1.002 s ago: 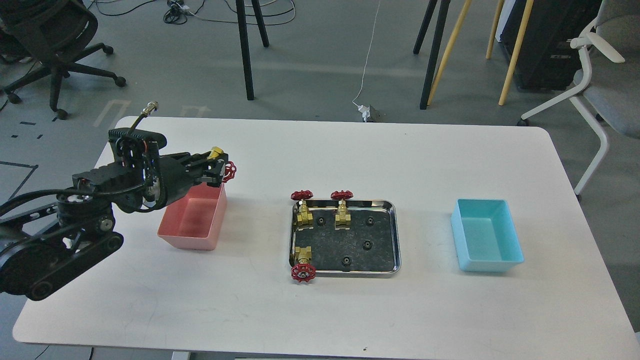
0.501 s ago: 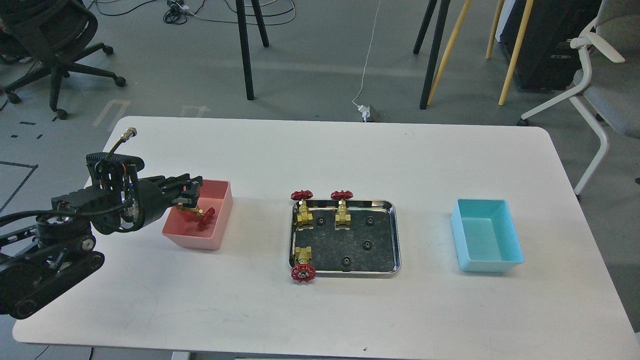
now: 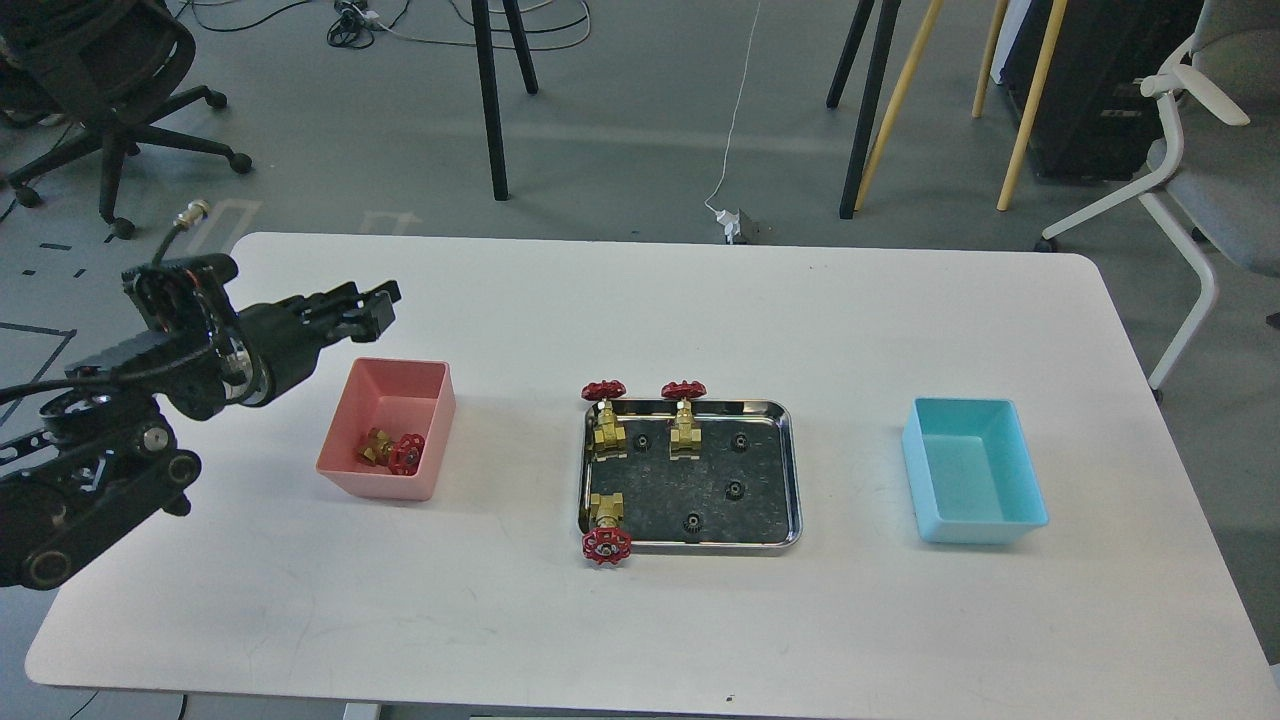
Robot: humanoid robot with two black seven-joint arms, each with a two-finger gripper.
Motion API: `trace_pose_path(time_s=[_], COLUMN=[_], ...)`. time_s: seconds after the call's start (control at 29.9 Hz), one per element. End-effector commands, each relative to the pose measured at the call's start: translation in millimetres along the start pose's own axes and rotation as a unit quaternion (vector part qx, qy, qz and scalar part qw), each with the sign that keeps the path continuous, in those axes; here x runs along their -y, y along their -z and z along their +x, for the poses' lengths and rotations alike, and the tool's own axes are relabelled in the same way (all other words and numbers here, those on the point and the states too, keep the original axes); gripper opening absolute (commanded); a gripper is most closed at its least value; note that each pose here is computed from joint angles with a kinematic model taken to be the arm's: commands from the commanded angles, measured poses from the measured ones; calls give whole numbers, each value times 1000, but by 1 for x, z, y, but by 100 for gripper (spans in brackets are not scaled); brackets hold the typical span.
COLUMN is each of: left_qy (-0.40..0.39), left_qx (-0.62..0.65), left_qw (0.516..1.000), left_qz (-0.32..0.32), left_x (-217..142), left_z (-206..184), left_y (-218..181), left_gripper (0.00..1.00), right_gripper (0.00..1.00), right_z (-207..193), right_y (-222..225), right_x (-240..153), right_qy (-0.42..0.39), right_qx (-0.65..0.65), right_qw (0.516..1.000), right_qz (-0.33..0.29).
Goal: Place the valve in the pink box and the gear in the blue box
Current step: 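Withdraw the left arm and bring the right gripper toward the tray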
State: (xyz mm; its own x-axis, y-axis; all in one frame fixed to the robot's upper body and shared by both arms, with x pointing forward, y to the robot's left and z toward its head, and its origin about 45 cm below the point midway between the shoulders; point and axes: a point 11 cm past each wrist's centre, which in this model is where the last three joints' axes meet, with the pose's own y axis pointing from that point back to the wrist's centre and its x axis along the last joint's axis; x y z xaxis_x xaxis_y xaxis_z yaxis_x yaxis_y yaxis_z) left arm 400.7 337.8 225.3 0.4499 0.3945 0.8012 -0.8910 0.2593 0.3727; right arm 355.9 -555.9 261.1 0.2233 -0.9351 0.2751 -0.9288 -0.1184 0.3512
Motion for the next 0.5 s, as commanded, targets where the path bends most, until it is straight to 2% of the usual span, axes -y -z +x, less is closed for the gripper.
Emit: trace_pose_path(time_s=[0.0,0.23,0.47], left_qy=[-63,-138,-223], left_qx=[-140,-235,-269], left_qw=[987,953,926], left_qz=[-48,-129,-139], left_x=[8,4,-18], left_z=[66,171,273], left_y=[-29,-83,-90], left_gripper=[96,96,96], right_gripper=[98,99,99], right_z=[-23,-102,-195], right_y=[30,81,98], right_x=[23,46,55], right_qy=[43,185,308], right_qx=[-38,-218,-416], right_qw=[998,957,852], right_qz=[25,48,77])
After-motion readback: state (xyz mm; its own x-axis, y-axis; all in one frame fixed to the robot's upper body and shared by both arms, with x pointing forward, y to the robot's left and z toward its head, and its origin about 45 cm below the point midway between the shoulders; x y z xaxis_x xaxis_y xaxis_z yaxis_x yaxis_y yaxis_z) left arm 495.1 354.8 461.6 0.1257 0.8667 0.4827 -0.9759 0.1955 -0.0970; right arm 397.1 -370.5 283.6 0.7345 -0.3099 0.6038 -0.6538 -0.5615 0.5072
